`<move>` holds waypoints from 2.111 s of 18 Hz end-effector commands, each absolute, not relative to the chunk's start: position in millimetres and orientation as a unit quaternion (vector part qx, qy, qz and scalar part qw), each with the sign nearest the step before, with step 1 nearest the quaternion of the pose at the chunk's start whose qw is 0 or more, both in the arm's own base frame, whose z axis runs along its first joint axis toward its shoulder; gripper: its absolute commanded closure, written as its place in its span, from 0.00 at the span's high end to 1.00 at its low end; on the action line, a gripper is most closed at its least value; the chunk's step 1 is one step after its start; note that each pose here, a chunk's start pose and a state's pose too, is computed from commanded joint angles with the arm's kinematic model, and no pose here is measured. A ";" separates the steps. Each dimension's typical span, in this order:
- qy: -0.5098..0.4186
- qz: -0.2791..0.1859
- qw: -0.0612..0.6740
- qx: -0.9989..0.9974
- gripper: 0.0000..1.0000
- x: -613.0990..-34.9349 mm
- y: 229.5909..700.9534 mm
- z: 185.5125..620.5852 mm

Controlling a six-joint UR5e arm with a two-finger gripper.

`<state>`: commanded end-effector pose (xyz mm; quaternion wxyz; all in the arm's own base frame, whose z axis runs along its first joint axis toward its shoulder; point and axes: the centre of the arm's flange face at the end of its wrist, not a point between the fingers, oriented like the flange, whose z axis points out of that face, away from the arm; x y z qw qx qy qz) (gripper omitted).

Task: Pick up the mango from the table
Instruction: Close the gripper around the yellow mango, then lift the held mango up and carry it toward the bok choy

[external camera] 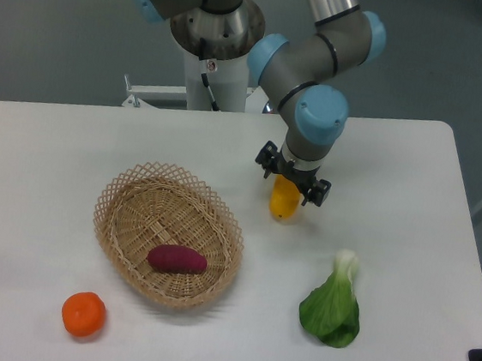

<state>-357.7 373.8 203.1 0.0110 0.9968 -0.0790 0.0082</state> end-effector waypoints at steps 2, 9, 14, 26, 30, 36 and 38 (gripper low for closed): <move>-0.080 0.010 0.012 0.997 1.00 -357.0 374.2 200.3; -0.081 0.016 0.018 0.996 1.00 -356.0 374.0 191.4; -0.058 0.011 0.017 0.998 0.78 -355.6 378.0 190.0; -0.061 -0.003 0.002 0.998 0.55 -366.6 390.1 209.0; -0.060 -0.026 -0.012 0.998 0.55 -385.3 398.3 234.5; -0.058 -0.058 -0.029 0.996 0.56 -408.9 409.0 268.0; -0.058 -0.065 -0.033 0.996 0.56 -421.0 416.6 282.1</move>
